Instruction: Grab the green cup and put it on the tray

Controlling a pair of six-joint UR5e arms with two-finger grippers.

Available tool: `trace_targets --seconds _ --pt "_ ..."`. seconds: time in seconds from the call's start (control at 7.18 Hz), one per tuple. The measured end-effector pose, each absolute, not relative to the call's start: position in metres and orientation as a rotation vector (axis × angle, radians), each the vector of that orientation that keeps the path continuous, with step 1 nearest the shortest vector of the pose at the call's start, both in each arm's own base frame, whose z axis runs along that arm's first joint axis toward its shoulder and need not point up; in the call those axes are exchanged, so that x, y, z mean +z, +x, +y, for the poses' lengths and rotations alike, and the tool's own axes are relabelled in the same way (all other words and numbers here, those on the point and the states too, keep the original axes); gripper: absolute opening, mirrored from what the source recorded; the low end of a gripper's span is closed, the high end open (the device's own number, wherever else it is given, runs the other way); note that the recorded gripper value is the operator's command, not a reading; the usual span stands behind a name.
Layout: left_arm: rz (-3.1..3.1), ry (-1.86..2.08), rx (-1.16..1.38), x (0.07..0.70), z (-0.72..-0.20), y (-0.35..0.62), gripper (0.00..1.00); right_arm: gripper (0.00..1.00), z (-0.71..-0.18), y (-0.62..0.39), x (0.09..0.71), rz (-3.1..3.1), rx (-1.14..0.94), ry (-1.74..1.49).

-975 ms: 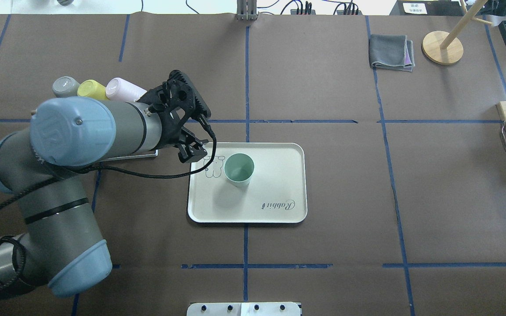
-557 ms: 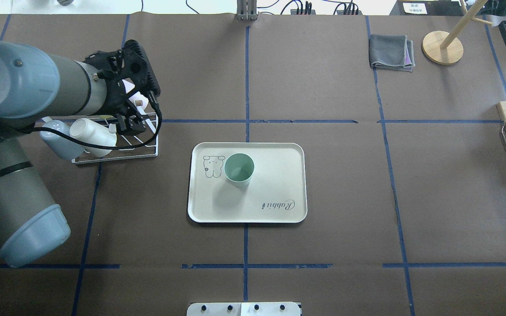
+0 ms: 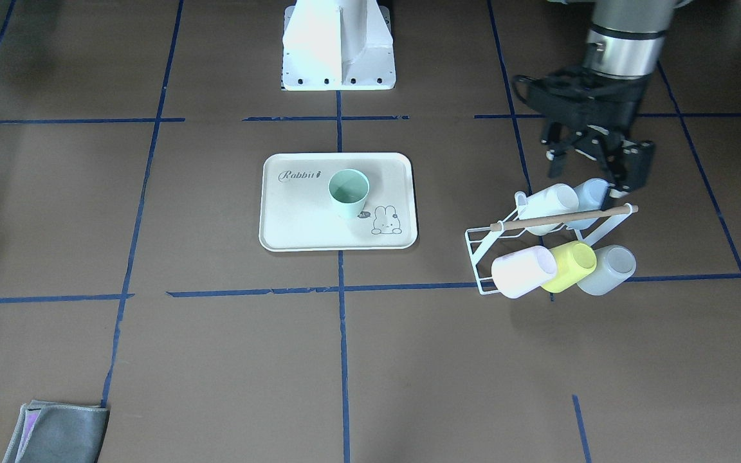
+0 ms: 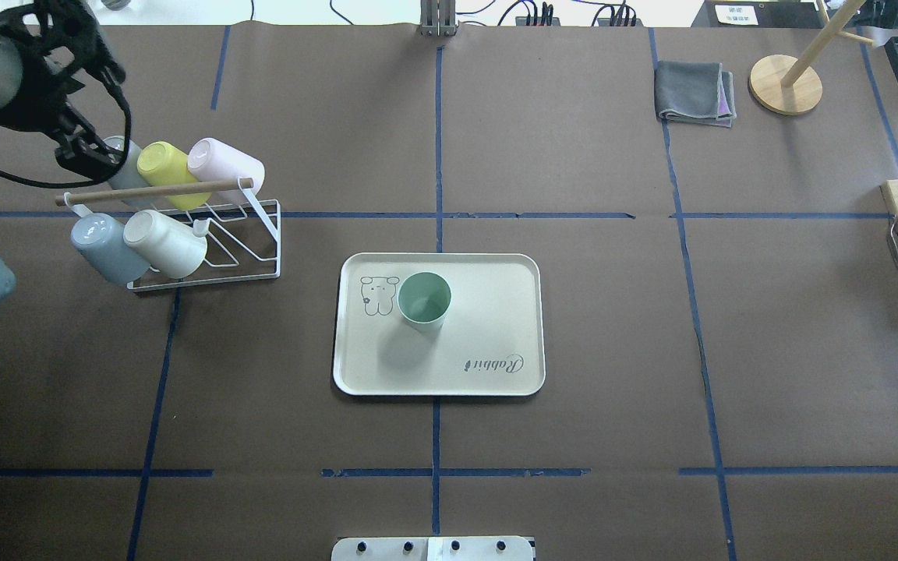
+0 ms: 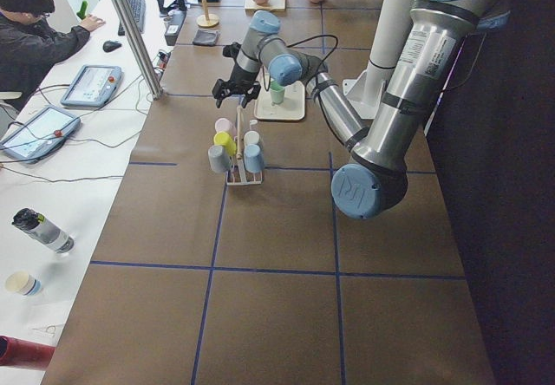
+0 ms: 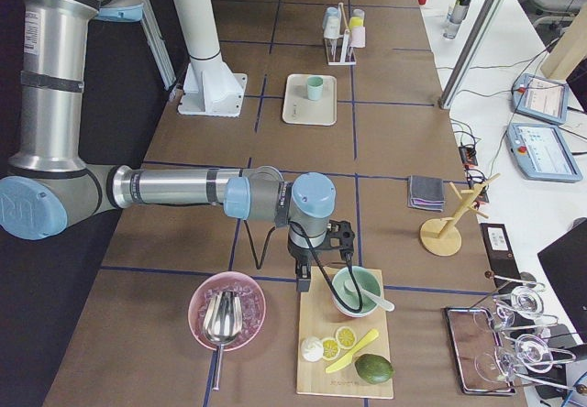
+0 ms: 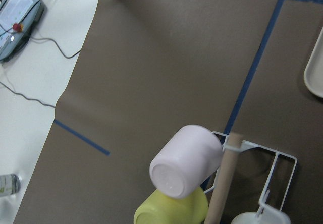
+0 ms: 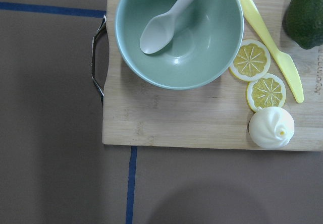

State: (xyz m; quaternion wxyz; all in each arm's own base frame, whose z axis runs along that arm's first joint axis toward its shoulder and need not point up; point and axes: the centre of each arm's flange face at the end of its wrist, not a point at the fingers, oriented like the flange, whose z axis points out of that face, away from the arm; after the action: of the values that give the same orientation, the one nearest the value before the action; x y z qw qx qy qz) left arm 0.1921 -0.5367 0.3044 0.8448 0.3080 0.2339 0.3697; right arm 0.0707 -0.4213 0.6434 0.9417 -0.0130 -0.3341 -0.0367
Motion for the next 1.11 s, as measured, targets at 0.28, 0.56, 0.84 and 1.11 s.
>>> trace_targets --seconds 0.28,0.56,0.84,1.11 --pt "0.607 0.461 0.594 0.398 -0.577 0.094 1.0 1.0 -0.421 0.071 0.644 -0.681 -0.075 -0.026" --pt "0.75 0.283 0.362 0.505 -0.592 -0.004 1.0 1.0 -0.421 0.071 0.643 -0.683 -0.075 -0.026" --pt "0.816 0.161 0.209 0.59 -0.572 -0.056 1.0 1.0 -0.422 0.07 0.642 -0.684 -0.077 -0.023" --pt "0.821 0.088 0.142 0.634 -0.544 -0.067 1.0 1.0 -0.422 0.069 0.641 -0.688 -0.079 -0.022"
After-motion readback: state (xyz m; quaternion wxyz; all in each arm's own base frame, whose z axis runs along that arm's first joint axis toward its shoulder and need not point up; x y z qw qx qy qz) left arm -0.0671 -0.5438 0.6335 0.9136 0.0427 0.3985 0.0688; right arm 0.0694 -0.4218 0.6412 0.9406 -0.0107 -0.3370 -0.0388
